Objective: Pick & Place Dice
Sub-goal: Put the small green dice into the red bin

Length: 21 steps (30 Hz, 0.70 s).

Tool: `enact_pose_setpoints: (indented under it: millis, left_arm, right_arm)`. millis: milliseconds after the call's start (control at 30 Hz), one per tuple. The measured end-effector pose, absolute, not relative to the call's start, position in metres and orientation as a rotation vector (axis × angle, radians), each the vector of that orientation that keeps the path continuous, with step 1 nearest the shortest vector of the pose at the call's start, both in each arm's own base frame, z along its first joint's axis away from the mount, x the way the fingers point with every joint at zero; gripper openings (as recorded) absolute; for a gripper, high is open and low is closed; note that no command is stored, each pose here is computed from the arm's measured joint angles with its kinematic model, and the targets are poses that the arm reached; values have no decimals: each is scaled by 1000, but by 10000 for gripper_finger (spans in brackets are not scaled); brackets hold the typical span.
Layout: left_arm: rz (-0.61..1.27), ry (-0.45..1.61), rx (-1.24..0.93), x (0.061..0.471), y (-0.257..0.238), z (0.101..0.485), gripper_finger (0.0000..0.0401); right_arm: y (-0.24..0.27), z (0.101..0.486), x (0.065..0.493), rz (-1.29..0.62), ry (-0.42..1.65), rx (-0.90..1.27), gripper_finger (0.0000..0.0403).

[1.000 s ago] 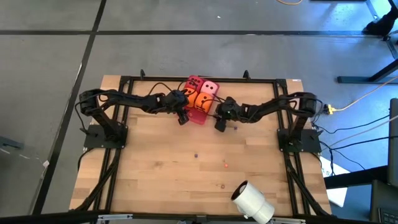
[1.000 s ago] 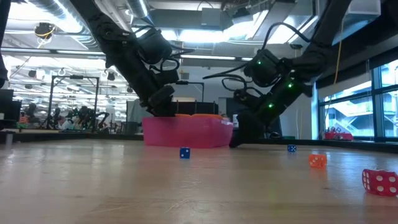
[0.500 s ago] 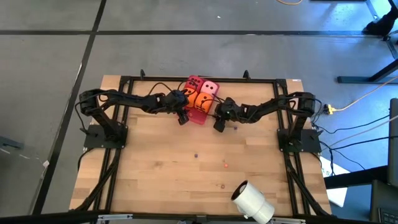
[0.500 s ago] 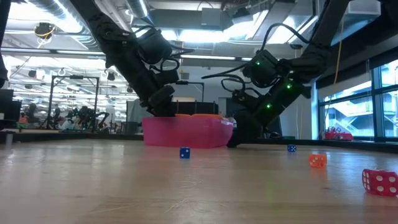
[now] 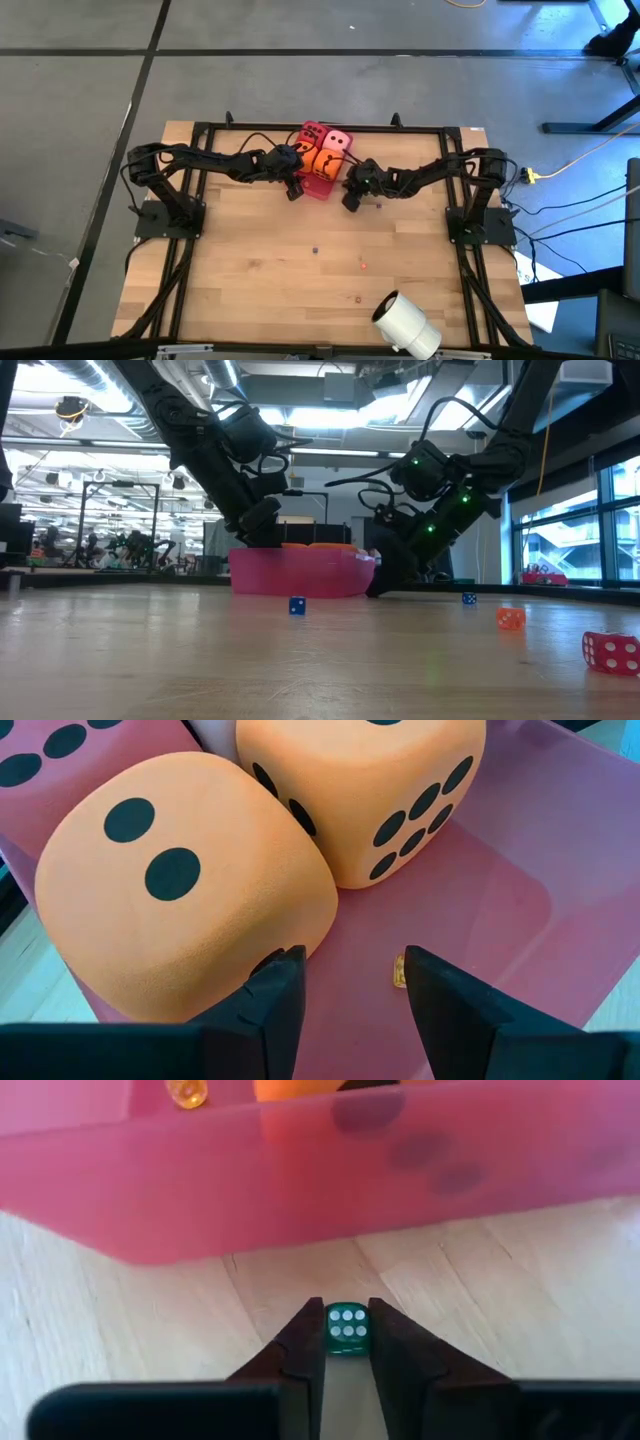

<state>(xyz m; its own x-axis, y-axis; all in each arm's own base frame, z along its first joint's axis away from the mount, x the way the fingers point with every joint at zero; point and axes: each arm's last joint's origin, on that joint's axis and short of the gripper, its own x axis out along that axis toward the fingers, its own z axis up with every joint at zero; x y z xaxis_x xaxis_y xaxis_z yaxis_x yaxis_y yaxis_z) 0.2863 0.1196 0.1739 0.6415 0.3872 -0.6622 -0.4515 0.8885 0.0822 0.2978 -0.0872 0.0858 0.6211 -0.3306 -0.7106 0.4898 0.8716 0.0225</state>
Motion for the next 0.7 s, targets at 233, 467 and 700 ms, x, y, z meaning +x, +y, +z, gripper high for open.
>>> enact_pose_setpoints:
  millis: [233, 467, 700]
  left_arm:
    - [478, 731, -94, 286, 120, 174, 164]
    - [478, 731, -94, 286, 120, 174, 164]
    - [512, 730, -77, 286, 120, 175, 166]
  right_arm:
    - [-80, 86, 300, -476, 747, 243, 77]
    - [-65, 95, 301, -464, 735, 241, 61]
    - [-48, 118, 299, -443, 705, 260, 75]
